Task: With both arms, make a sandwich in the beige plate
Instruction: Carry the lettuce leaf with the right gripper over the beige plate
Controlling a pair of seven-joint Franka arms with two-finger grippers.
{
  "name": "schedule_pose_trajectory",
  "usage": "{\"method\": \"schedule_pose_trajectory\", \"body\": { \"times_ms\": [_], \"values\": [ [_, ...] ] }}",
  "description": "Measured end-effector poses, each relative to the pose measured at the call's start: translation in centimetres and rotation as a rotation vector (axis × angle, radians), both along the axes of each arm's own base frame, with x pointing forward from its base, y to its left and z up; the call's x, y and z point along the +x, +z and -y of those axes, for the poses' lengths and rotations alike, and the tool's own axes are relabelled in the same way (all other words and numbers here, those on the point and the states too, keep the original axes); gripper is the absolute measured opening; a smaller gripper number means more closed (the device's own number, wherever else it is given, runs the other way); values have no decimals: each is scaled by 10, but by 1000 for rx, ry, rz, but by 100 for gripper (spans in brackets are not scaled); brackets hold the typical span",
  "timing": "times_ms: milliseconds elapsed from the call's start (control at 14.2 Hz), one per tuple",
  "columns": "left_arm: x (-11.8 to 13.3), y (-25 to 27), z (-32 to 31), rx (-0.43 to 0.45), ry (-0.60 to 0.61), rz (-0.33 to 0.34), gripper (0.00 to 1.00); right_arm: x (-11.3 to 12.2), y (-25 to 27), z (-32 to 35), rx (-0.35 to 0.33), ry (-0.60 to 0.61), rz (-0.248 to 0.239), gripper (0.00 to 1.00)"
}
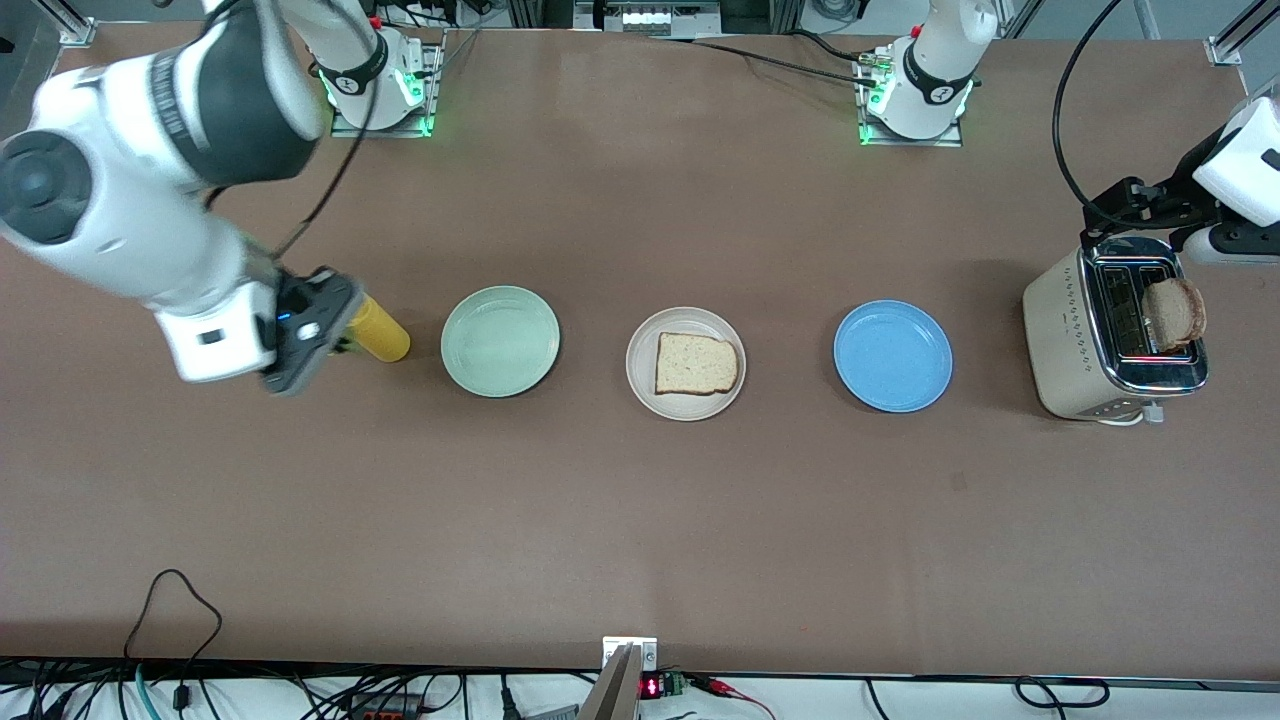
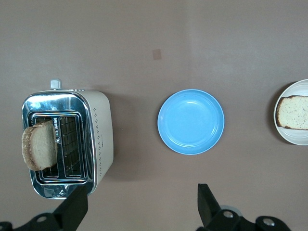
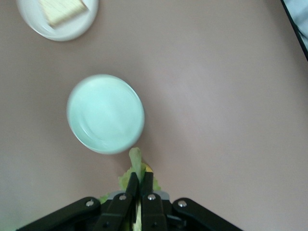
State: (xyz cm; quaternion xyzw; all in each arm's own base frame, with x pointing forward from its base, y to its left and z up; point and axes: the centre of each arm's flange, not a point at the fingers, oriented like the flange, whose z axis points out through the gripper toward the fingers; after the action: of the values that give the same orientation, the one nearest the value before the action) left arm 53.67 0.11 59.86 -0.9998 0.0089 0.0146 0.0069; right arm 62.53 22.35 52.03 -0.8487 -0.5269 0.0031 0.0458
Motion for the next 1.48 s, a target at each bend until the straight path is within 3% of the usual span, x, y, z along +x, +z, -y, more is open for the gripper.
{"method": "schedule_pose_trajectory", "body": {
  "times_ms": [352, 704, 1056, 1478],
  "values": [
    [0, 0, 0, 0, 1, 0, 100, -10, -36, -106, 142, 73, 31, 5],
    [0, 0, 0, 0, 1, 0, 100, -19, -86, -185, 191, 83, 111, 5],
    [0, 0, 0, 0, 1, 0, 100, -39, -157, -251, 183, 96, 166, 5],
    [0, 0, 0, 0, 1, 0, 100, -55, -219, -301, 225, 27, 268, 5]
  ]
}}
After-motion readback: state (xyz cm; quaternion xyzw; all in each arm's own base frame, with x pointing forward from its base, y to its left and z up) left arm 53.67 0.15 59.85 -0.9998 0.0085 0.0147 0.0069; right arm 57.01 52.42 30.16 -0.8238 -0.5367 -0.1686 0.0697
